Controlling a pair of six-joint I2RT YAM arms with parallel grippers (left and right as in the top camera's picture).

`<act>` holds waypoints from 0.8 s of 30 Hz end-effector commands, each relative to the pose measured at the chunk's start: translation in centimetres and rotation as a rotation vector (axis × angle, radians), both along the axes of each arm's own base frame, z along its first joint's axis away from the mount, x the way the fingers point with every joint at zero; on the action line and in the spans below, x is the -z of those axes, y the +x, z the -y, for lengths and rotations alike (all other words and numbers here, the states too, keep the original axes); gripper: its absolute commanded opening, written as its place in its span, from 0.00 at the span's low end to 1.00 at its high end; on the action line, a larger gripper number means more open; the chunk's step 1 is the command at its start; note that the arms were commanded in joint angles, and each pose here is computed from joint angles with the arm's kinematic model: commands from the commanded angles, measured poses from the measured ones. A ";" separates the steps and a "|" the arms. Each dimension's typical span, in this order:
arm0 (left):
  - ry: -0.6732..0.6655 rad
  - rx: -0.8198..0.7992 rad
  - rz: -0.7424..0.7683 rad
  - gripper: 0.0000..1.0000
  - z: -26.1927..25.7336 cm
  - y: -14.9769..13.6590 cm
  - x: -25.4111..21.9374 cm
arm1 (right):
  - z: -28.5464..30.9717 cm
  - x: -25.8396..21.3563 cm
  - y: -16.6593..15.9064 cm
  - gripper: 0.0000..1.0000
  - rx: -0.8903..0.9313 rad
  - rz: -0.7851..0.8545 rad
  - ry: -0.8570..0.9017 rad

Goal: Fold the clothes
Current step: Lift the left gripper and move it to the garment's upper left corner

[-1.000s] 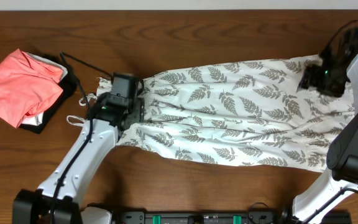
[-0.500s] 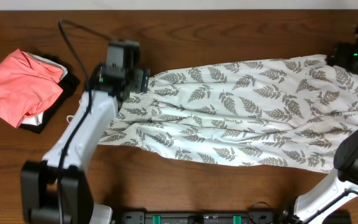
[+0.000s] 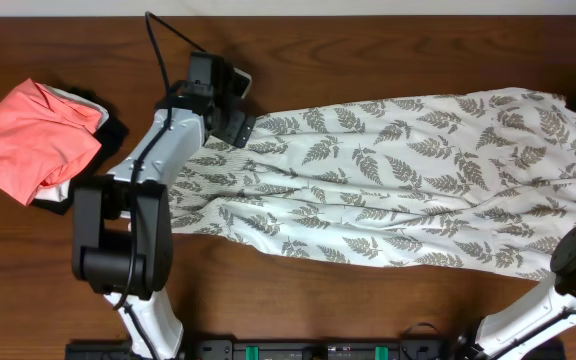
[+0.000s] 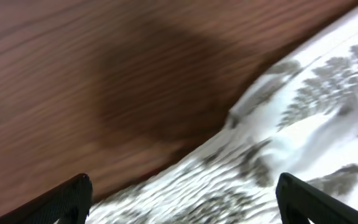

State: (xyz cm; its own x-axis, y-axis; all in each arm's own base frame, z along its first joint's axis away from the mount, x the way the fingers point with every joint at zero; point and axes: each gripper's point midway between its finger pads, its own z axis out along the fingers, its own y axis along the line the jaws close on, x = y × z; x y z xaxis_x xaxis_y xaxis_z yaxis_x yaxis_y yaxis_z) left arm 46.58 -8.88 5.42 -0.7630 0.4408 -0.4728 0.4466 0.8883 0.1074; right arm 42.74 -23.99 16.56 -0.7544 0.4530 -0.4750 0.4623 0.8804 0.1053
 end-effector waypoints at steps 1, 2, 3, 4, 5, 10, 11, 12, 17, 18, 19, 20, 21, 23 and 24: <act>-0.117 0.111 -0.008 0.95 2.7 0.2 0.3 | -0.2 -0.4 0.4 0.86 -0.020 0.010 -0.001; -0.133 0.119 -0.016 0.95 3.0 0.2 0.7 | -0.2 -0.4 0.3 0.86 -0.020 0.008 0.000; -0.145 0.126 -0.023 0.95 3.2 0.1 1.0 | -0.2 -0.4 0.3 0.86 -0.020 0.006 0.001; -0.156 0.132 -0.033 0.95 3.4 0.0 1.4 | -0.3 -0.3 0.2 0.86 -0.021 0.004 0.002; -0.164 0.136 -0.041 0.95 3.6 -0.1 1.7 | -0.3 -0.3 0.2 0.86 -0.021 0.001 0.004; -0.176 0.141 -0.074 0.93 3.8 -0.2 3.6 | -0.4 -0.2 0.1 0.86 -0.021 -0.004 0.008; -0.180 0.143 -0.080 0.93 3.9 -0.3 3.9 | -0.4 -0.2 0.1 0.86 -0.022 -0.004 0.007; -0.194 0.150 -0.086 0.90 4.2 -0.4 4.0 | -0.4 -0.2 0.1 0.85 -0.022 -0.004 0.007; -0.208 0.157 -0.089 0.75 4.4 -0.4 4.1 | -0.6 -0.2 0.1 0.79 -0.025 -0.006 0.009; -0.208 0.157 -0.088 0.70 4.4 -0.4 4.1 | -0.6 -0.2 0.1 0.79 -0.025 -0.007 0.009; -0.207 0.157 -0.088 0.67 4.4 -0.4 4.1 | -0.6 -0.2 0.1 0.78 -0.025 -0.007 0.009; -0.208 0.157 -0.089 0.64 4.4 -0.4 4.1 | -0.6 -0.1 0.1 0.78 -0.025 -0.008 0.010; -0.208 0.157 -0.089 0.61 4.4 -0.4 4.1 | -0.6 -0.2 0.1 0.78 -0.025 -0.008 0.010; -0.208 0.157 -0.089 0.62 4.4 -0.4 4.1 | -0.6 -0.1 0.1 0.78 -0.025 -0.008 0.010; -0.208 0.157 -0.089 0.61 4.4 -0.4 4.1 | -0.6 -0.1 0.1 0.78 -0.025 -0.009 0.010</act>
State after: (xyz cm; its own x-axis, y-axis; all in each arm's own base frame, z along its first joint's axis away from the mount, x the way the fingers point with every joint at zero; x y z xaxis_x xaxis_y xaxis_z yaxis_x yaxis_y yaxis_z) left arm 45.69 -12.97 1.03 -0.7456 0.4577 -0.4844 0.5695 0.8151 -0.1064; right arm 42.29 -23.62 16.27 -0.7656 0.4577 -0.4520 0.4612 0.8804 0.1104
